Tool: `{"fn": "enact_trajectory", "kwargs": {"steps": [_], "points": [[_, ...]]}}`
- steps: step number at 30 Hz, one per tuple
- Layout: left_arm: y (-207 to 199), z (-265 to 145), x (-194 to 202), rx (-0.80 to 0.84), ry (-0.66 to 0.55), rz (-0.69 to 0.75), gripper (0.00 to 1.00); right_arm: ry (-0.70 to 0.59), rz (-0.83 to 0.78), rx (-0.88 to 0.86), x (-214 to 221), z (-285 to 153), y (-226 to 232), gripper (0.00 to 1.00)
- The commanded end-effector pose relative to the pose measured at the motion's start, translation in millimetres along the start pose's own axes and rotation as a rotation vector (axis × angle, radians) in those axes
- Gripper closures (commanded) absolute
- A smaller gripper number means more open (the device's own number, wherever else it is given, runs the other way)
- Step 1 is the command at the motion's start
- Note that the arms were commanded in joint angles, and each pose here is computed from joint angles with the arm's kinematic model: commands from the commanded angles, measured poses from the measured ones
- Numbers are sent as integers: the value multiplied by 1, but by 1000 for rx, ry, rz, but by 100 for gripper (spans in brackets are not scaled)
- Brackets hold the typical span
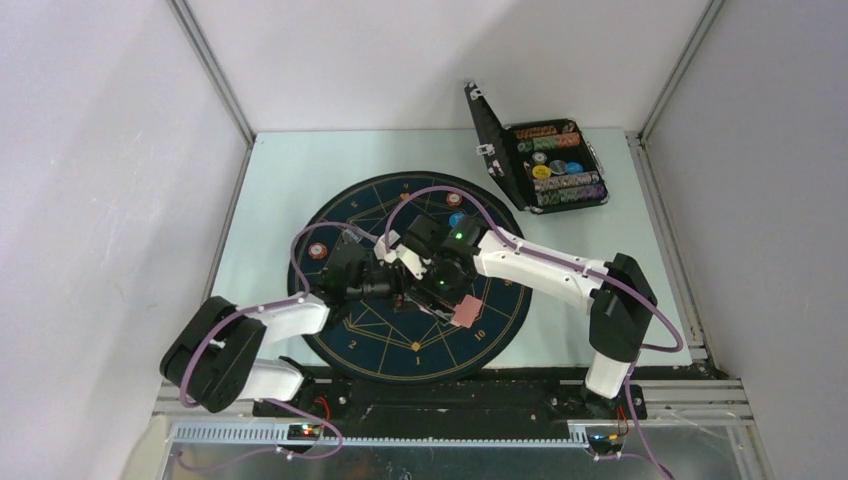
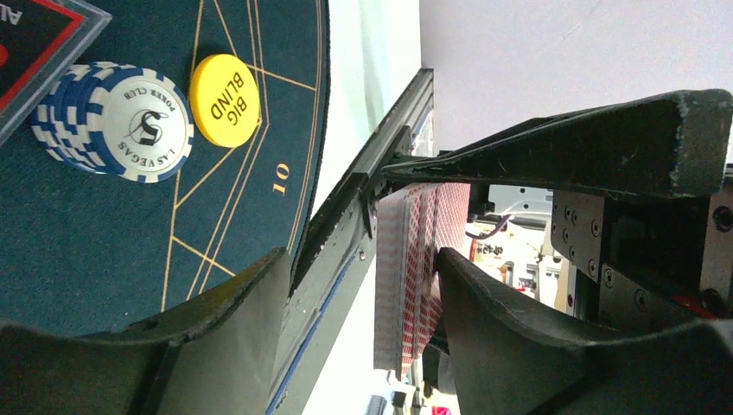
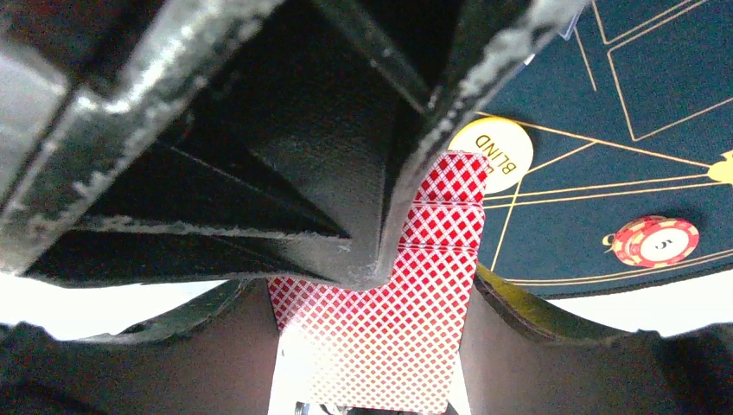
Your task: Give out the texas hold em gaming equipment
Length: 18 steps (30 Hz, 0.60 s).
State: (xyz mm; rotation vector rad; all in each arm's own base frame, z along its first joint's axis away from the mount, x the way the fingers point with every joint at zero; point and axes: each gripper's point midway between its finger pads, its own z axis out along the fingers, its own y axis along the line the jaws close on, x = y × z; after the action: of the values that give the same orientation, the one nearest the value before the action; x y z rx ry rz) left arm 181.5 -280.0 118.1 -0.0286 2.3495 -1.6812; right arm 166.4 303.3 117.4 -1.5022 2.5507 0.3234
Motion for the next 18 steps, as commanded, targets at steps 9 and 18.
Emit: {"fn": "enact_trajectory", "kwargs": {"steps": [9, 18], "points": [[-14, 1, -5, 65, -25, 84, 28, 10, 10, 21, 3, -11, -2, 100], [-21, -4, -5, 81, -38, 124, 14, -10, -5, 10, 4, -11, 1, 100]]}}
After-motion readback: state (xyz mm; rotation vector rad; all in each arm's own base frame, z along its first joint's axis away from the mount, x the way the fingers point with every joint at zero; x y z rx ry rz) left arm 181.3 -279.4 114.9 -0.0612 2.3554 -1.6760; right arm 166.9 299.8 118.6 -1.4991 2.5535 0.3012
